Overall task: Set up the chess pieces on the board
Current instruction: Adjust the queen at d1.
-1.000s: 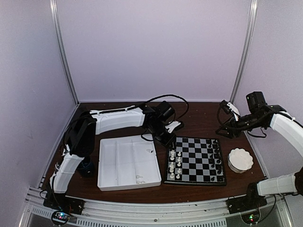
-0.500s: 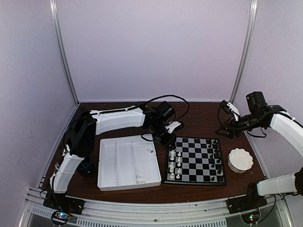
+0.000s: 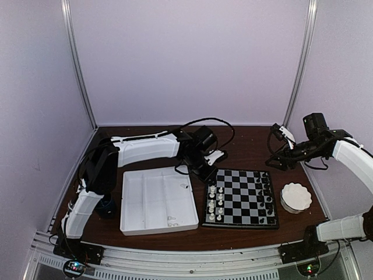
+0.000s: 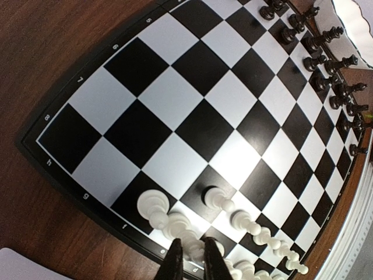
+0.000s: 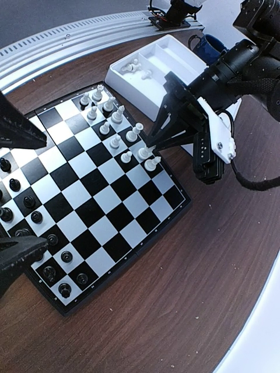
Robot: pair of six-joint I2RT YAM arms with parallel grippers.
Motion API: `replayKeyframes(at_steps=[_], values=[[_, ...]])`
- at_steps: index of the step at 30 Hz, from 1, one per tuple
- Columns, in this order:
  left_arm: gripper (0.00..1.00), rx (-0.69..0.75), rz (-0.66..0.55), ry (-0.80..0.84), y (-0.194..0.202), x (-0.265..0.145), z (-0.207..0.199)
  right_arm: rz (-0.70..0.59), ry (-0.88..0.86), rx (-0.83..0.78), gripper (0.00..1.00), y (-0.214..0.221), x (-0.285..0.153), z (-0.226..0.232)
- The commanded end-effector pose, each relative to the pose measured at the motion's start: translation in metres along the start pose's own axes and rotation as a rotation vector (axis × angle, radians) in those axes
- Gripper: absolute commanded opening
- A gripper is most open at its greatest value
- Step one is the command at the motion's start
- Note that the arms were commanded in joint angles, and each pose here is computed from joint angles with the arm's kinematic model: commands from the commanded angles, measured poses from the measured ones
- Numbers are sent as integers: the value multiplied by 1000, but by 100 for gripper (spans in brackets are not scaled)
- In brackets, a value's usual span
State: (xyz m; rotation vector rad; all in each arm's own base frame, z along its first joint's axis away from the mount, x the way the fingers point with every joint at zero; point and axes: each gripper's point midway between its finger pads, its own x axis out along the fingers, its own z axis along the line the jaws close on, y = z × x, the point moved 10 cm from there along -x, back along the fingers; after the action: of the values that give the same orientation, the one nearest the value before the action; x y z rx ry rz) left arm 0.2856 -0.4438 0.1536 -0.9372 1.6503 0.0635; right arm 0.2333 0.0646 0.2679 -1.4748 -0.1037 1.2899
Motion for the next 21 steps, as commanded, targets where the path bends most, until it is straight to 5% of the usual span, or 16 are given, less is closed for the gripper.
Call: replayKeyframes(at_steps=[1, 21], values=[[9, 22, 13, -19, 2, -7, -6, -22, -9, -6, 53, -4, -4, 1], [7, 6, 18, -33, 6, -13, -9, -25, -9, -6, 54, -4, -4, 1]])
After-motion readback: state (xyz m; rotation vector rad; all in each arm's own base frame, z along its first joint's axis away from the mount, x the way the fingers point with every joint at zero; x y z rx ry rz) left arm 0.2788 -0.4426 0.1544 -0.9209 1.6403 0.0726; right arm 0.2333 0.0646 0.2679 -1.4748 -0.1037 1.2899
